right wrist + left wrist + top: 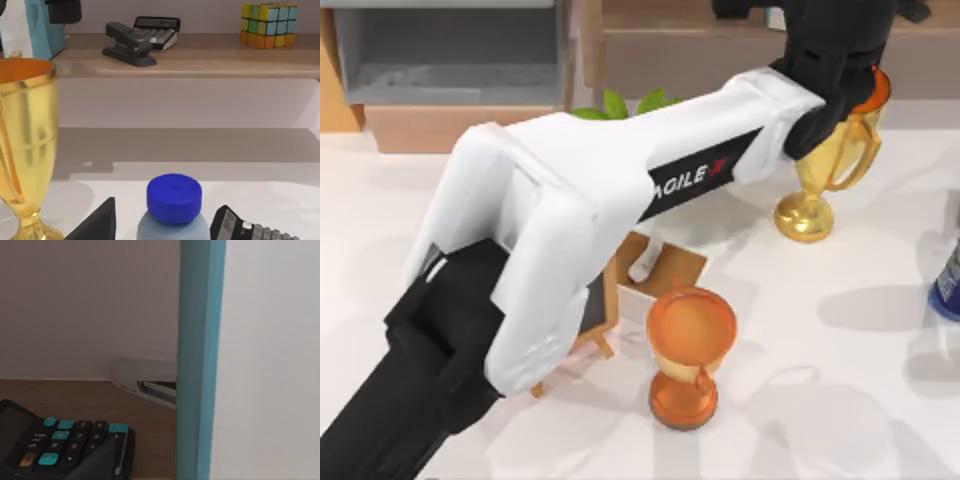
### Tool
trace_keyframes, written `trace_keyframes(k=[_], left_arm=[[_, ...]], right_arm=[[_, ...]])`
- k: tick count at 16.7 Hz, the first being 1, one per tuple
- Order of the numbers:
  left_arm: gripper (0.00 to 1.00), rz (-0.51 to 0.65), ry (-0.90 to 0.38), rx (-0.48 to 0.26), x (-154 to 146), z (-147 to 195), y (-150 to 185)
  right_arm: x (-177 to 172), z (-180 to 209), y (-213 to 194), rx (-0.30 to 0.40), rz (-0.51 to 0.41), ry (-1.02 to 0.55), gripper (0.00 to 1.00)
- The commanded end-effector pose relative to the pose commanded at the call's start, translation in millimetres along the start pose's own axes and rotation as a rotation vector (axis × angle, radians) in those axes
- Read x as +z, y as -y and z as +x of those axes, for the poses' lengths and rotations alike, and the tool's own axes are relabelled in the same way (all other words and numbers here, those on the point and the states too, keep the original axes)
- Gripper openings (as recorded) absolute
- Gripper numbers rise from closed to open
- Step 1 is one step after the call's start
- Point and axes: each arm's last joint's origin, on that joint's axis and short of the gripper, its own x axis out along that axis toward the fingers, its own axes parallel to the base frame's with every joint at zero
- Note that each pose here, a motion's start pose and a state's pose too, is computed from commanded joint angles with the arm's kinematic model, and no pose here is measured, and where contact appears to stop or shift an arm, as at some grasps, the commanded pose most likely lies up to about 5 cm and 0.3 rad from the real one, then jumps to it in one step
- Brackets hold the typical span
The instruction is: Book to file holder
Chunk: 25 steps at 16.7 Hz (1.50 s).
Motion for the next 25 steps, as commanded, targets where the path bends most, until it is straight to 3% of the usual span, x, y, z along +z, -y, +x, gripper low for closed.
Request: trace_keyframes(k=[13, 25], left_arm=[[0.02, 0.0, 0.0, 0.0, 0.0, 0.0, 0.0], [0.0, 0.0, 0.001, -0.004, 5.9, -1.7, 2.0]], right_arm=[[0.0, 0.0, 0.0, 0.0, 0.0, 0.0, 1.0], [0.0, 0.0, 0.0, 0.0, 0.0, 0.0, 1.0]])
